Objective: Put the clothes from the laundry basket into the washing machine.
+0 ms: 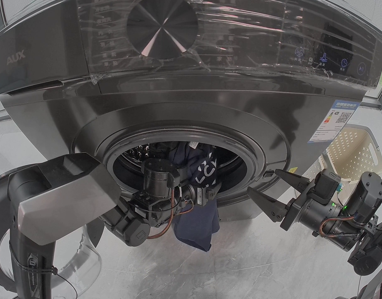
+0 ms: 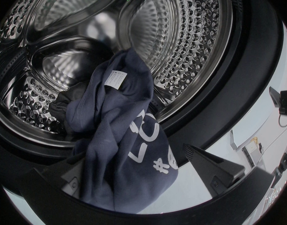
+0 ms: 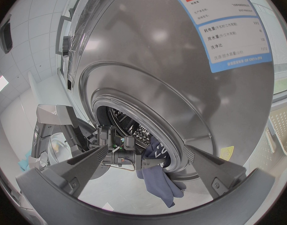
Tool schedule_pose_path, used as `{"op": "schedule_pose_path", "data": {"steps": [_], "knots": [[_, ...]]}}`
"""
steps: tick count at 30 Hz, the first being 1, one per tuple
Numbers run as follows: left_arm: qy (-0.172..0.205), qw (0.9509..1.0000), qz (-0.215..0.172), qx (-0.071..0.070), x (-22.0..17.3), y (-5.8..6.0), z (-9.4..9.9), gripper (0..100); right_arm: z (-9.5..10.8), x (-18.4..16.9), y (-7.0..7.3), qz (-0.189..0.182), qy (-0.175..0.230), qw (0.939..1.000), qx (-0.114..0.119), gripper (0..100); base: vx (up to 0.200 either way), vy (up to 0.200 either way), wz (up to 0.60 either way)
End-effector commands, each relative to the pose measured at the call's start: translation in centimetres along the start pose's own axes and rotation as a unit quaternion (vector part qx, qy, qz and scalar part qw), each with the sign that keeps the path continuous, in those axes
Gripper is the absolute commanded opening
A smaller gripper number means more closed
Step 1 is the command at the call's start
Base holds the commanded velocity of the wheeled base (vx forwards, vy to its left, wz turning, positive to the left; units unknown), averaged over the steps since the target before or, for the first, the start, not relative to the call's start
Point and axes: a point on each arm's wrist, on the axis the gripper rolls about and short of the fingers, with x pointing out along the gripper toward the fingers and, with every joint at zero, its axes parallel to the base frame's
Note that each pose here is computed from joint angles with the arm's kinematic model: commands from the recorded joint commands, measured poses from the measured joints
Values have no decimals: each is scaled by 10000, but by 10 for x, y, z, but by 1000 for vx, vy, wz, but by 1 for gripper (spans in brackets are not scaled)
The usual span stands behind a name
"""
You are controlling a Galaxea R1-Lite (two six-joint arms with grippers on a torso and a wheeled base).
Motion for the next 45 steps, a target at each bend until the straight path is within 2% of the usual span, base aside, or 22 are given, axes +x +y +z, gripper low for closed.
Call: {"op": "schedule_pose_path", "data": {"steps": [1,4,6,8,11,13,16,19,23,27,28,30,33,36,37,38,39,41,45], "knots": [[168,9999,21,16,5,2,-15,0,2,-1,1,25,-37,10000,-4,100,0,0,0],[207,9998,22,12,9,2,-21,0,3,-1,1,29,-59,10000,-13,100,0,0,0],[88,10000,30,1,15,3,-18,0,2,-1,1,35,-50,10000,-12,100,0,0,0],[-144,9999,62,-23,21,5,-10,0,3,-1,2,36,-58,10000,-12,100,0,0,0],[-627,9978,177,-71,28,11,14,0,4,-1,1,32,-82,10000,-14,100,0,0,0],[-973,9946,358,-99,31,20,33,0,4,0,1,33,-82,10000,-6,100,0,0,0],[-1559,9856,629,-158,36,31,65,0,3,0,1,31,-74,10000,-6,100,0,0,0],[-1879,9790,761,-204,40,39,82,0,3,0,2,40,-81,10000,-6,100,0,0,0],[-1955,9774,768,-251,43,42,82,0,3,0,1,30,-67,10000,-5,100,0,0,0],[-1863,9792,773,-242,43,43,76,0,3,0,1,36,-58,10000,-5,100,0,0,0],[-1820,9802,740,-262,42,39,74,100,3,0,1,36,-58,10000,3,100,0,0,0],[-1746,9814,745,-276,41,39,71,100,3,0,1,36,-58,10000,3,100,0,0,0],[-1411,9878,593,-298,24,20,65,100,3,0,1,29,-59,10000,2,100,0,0,0],[-1079,9924,533,-261,12,12,58,100,2,0,1,35,-50,10000,3,100,0,0,0],[-764,9954,523,-235,2,8,51,100,2,0,1,35,-50,10000,3,100,0,0,0],[-764,9954,523,-235,2,8,51,100,2,0,1,35,-50,10000,3,100,0,0,0],[-385,9978,509,-196,-9,7,41,100,2,0,1,26,-44,10000,3,100,0,0,0],[-37,9990,416,-168,-17,7,30,100,2,0,1,34,-43,10000,4,100,0,0,0],[282,9986,433,-125,-21,9,14,100,2,0,1,34,-43,10000,4,100,0,0,0]]}}
